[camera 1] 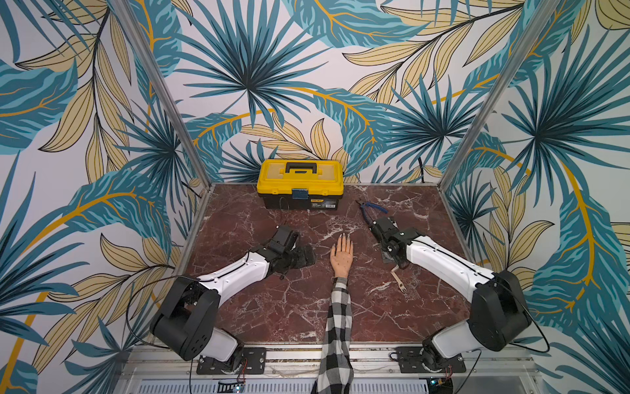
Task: Take off the watch
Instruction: Place the watch at the center of the board.
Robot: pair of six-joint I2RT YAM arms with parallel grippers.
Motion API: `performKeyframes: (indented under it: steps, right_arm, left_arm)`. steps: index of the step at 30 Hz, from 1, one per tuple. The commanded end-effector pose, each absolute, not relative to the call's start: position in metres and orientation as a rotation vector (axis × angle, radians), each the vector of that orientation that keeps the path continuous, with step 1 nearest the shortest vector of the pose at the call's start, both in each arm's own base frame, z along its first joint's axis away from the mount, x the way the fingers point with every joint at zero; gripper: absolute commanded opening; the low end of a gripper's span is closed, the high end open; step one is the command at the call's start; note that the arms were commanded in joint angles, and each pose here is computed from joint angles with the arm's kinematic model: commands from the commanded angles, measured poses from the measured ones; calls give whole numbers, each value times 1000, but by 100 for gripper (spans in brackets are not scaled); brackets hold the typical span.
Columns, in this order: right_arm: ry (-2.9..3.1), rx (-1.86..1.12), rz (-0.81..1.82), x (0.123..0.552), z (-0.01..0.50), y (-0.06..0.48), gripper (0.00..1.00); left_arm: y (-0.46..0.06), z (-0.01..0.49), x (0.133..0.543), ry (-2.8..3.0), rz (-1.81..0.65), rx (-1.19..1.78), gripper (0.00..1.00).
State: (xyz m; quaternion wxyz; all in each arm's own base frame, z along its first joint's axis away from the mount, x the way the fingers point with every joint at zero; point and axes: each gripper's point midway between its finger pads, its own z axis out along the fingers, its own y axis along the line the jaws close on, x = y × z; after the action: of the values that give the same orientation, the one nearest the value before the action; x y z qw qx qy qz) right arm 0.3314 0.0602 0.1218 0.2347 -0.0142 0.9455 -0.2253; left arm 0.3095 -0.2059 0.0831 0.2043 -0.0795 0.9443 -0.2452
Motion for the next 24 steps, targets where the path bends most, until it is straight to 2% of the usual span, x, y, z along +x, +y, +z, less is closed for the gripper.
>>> performKeyframes:
  steps: [1, 7, 8, 10, 11, 14, 16, 18, 19, 24]
  right_arm:
    - [2585, -18, -565, 346, 116, 84, 0]
    - [2616, -30, -470, 368, 95, 122, 1]
    - [2624, -24, -444, 372, 92, 128, 5]
    - [2635, -27, -371, 381, 89, 146, 33]
    - [2637, -30, -343, 384, 89, 154, 43]
    - [2619, -20, -210, 394, 105, 181, 60]
    - [2583, 0, -94, 400, 129, 195, 76]
    - [2544, 13, -29, 402, 154, 199, 96]
    - [2522, 16, -1, 401, 166, 199, 99]
    - [2427, 3, 163, 386, 210, 191, 99]
  left_arm:
    - [-205, 78, 308, 2634, -693, -228, 99]
    - [-204, 76, 305, 2638, -696, -238, 99]
    - [-203, 77, 306, 2635, -696, -238, 99]
    - [-204, 79, 306, 2630, -701, -238, 99]
    - [-204, 80, 306, 2629, -702, -237, 99]
    - [-205, 85, 309, 2615, -707, -238, 99]
    - [-207, 91, 311, 2597, -718, -228, 99]
    - [-207, 102, 315, 2567, -724, -213, 99]
    - [-207, 108, 317, 2549, -729, -200, 99]
    - [-193, 151, 333, 2401, -638, -136, 99]
